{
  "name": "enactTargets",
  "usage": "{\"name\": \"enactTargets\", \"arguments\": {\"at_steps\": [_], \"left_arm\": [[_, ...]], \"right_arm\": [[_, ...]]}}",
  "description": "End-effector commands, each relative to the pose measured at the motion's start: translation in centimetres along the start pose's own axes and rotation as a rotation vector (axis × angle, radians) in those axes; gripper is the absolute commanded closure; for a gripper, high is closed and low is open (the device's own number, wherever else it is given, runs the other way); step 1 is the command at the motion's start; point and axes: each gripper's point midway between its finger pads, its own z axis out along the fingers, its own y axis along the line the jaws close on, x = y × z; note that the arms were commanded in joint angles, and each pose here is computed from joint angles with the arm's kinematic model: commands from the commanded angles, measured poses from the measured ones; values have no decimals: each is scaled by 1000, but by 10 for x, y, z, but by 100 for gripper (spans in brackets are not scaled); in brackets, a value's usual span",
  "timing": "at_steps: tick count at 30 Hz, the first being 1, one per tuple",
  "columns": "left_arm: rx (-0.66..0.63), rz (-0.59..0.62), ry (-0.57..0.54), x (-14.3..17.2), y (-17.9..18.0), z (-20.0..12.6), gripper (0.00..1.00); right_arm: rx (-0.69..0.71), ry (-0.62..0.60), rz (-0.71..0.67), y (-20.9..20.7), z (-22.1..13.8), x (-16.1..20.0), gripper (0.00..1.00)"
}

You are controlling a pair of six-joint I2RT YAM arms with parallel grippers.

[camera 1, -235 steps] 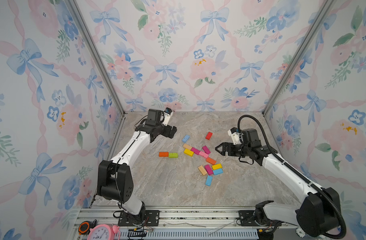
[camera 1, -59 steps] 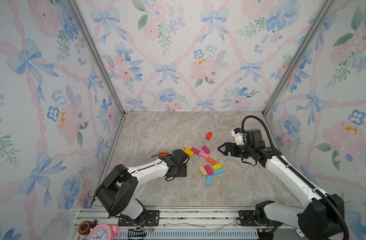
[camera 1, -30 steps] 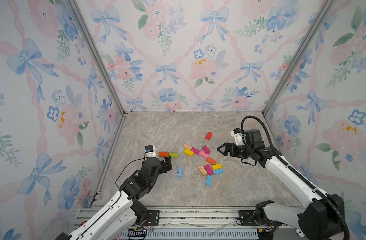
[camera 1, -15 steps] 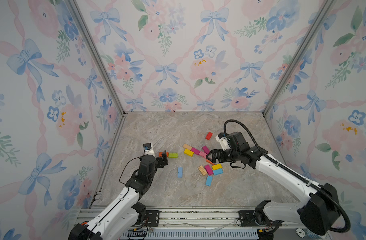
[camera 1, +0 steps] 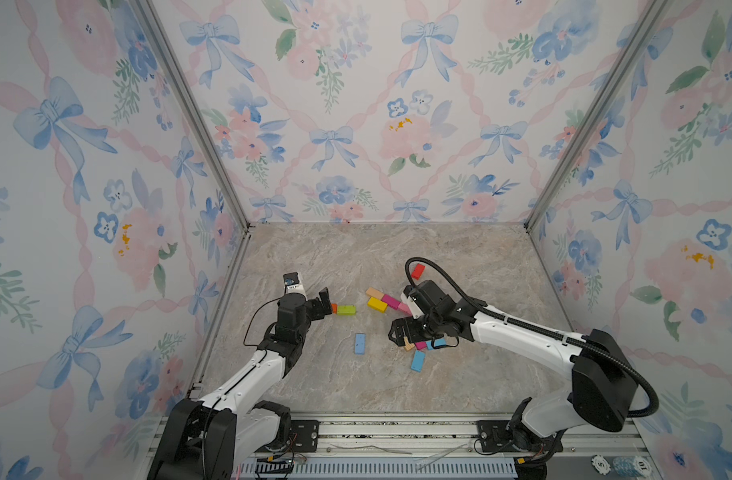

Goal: Assemble the number 7 with building blocks
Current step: Assemble the building block at the center of the board.

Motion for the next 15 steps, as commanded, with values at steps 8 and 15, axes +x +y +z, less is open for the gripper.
{"name": "enactTargets", "arguments": {"at_steps": [8, 15], "left_arm": [[-39, -84, -47, -15, 12, -12, 2], [-71, -108, -73, -14, 21, -21, 2]], "right_arm": [[133, -30, 9, 65, 57, -2, 13], [227, -32, 30, 81, 87, 1, 25]]}}
